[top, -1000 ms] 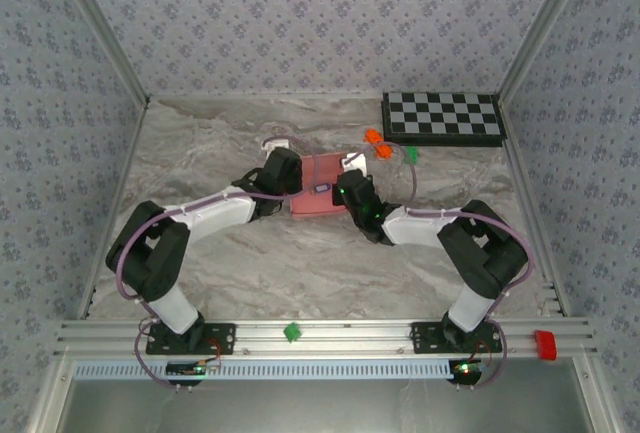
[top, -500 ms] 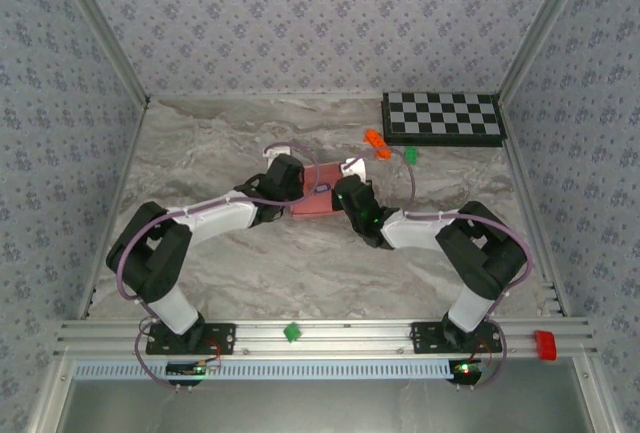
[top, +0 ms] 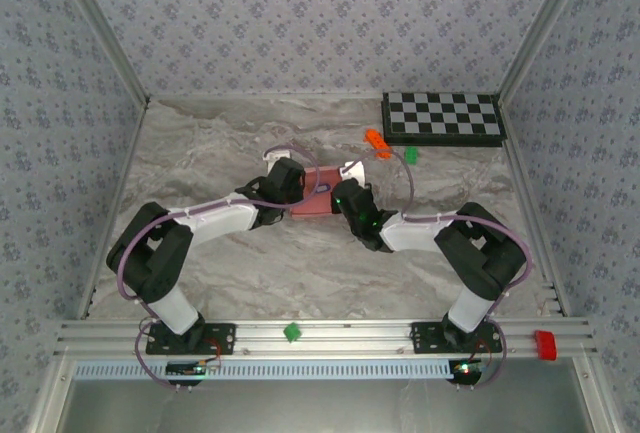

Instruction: Fold the paper box

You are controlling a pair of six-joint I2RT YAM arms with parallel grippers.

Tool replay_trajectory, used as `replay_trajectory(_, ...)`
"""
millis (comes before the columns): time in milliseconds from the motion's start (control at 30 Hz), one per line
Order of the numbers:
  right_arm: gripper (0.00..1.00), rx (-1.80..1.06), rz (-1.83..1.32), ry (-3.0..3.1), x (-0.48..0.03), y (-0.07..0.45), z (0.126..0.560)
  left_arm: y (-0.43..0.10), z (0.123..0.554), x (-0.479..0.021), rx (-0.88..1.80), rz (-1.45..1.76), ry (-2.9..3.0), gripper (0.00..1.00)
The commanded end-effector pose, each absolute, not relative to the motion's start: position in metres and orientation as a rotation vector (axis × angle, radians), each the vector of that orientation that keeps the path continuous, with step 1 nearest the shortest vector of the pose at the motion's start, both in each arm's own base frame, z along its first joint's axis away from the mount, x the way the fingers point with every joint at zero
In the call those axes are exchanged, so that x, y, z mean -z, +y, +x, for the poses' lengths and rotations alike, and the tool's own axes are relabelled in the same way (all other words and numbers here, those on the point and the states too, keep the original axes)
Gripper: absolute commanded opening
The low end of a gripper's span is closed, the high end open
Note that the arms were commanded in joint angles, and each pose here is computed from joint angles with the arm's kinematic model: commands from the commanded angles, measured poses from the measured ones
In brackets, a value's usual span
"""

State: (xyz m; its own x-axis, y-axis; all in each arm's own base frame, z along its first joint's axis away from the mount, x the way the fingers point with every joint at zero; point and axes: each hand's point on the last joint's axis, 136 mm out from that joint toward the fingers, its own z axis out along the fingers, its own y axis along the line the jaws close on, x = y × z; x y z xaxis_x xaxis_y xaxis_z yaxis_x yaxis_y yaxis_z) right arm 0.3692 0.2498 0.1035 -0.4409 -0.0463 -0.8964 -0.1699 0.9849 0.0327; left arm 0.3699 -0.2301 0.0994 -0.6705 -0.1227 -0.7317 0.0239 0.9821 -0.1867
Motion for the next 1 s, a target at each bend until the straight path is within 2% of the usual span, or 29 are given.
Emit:
replay_trajectory(0,0.05,-0.119,-0.127,2.035,-0.104,0.245,0.366,-0.234,0.372,-0.115,0.241,-0.064,2.268,0.11)
replay_trajectory(300,0.04,-0.116,-0.127,2.035,-0.105,0.246,0.367,-0.239,0.374,-0.115,0.252,-0.063,2.277,0.07)
replay_trajectory(967,0.04,-0.113,-0.131,2.054,-0.096,0.246,0.362,-0.235,0.365,-0.104,0.247,-0.081,2.286,0.06)
